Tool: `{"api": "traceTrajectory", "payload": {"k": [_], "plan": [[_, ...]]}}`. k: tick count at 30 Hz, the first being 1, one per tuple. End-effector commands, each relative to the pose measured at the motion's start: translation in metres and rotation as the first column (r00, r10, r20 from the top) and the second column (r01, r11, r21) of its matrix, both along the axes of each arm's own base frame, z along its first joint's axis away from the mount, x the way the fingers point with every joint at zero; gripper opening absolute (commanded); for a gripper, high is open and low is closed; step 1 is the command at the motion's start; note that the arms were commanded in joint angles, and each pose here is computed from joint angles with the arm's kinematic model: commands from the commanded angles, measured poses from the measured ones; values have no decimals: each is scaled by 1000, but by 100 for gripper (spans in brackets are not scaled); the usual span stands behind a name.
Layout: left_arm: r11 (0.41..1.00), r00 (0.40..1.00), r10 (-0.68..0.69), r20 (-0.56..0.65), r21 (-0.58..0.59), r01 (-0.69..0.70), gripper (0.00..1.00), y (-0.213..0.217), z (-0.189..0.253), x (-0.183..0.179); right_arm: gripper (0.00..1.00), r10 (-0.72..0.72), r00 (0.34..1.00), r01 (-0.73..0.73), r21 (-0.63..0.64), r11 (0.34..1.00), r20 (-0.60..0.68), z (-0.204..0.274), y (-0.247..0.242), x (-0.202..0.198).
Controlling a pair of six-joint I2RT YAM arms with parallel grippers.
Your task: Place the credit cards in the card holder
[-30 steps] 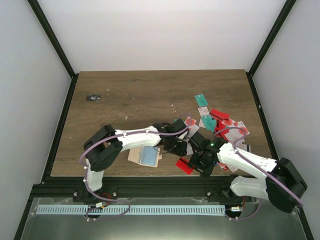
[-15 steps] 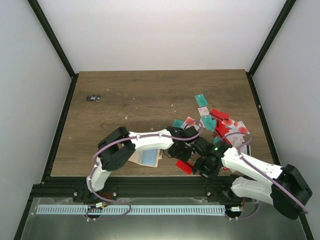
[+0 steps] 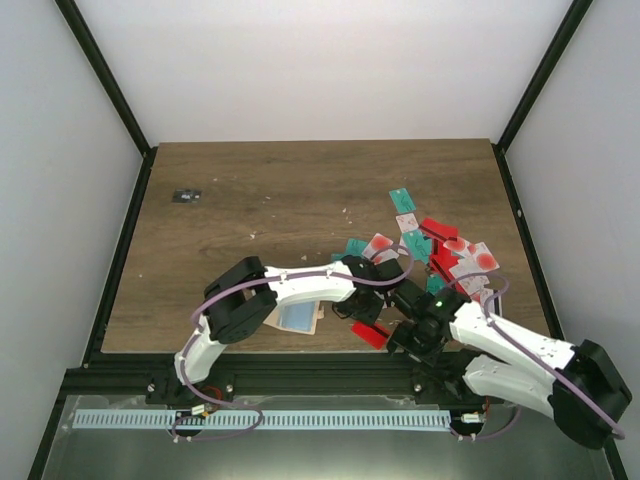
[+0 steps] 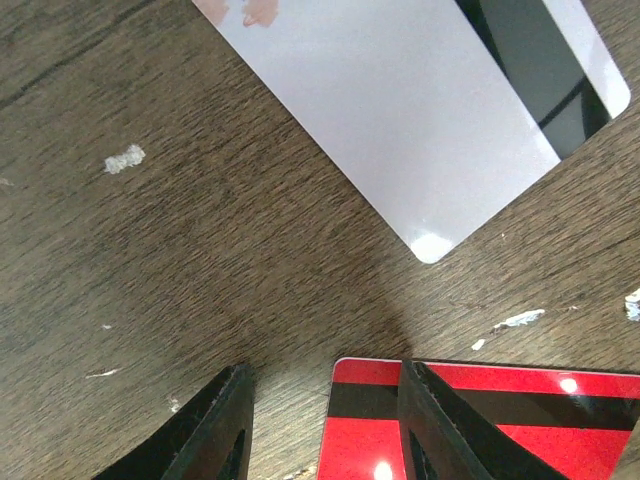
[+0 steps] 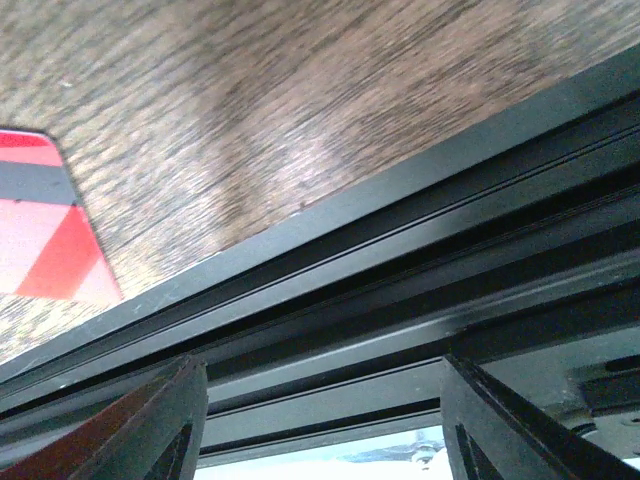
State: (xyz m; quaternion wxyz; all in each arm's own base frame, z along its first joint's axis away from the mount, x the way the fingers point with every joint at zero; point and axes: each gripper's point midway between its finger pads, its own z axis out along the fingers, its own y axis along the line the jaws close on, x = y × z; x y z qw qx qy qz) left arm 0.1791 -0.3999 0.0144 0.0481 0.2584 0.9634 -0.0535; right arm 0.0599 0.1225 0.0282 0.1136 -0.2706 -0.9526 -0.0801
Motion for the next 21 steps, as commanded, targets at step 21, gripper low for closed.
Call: {"api": "traceTrajectory", "payload": {"k": [21], "plan": [[948, 977, -176, -122, 247, 202, 42, 63, -65, -77, 77, -102, 960, 30, 265, 964, 262, 53, 29, 34]]}}
